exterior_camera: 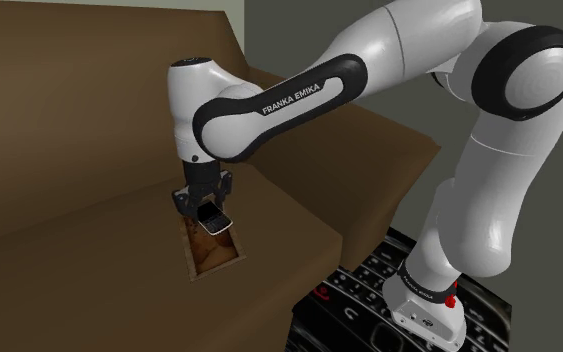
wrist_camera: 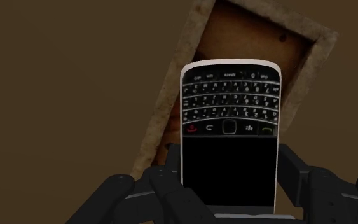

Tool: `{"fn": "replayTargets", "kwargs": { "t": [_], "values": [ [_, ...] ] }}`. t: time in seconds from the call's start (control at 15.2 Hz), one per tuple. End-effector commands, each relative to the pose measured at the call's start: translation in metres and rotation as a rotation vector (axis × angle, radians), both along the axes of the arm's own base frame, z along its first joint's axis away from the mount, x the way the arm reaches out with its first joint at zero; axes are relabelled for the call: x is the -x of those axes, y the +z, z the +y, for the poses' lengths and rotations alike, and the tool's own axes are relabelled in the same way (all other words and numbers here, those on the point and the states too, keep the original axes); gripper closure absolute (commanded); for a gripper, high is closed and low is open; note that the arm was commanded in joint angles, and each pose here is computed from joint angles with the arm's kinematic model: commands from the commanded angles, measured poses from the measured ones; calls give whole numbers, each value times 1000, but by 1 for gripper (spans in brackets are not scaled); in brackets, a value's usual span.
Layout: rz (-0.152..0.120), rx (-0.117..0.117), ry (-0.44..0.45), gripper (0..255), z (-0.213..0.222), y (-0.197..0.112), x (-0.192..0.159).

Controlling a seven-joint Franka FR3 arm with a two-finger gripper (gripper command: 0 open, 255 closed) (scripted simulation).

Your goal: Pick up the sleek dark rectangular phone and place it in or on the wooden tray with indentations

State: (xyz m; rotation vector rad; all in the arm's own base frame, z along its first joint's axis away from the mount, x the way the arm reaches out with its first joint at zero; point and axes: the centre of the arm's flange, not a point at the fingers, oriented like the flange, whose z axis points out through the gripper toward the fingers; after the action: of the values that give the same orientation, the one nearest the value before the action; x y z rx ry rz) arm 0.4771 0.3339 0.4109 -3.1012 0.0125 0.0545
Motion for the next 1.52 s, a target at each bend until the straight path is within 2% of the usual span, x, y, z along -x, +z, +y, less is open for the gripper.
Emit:
{"fn": "replayTargets", "kwargs": {
  "t": [0.0, 0.07, 0.59, 0.66, 0.99, 1.25, 1.45],
  "values": [
    [-1, 0, 0, 255, 1, -11, 0],
    [-1, 0, 0, 255, 1, -18, 0],
    [-1, 0, 0, 255, 1, -18, 0],
    [-1, 0, 0, 0, 1, -18, 0],
    [-1, 0, 0, 0, 1, -18, 0],
    [-1, 0, 0, 0, -1, 32, -2],
    [-1, 0, 0, 0, -1, 32, -2]
  ]
}}
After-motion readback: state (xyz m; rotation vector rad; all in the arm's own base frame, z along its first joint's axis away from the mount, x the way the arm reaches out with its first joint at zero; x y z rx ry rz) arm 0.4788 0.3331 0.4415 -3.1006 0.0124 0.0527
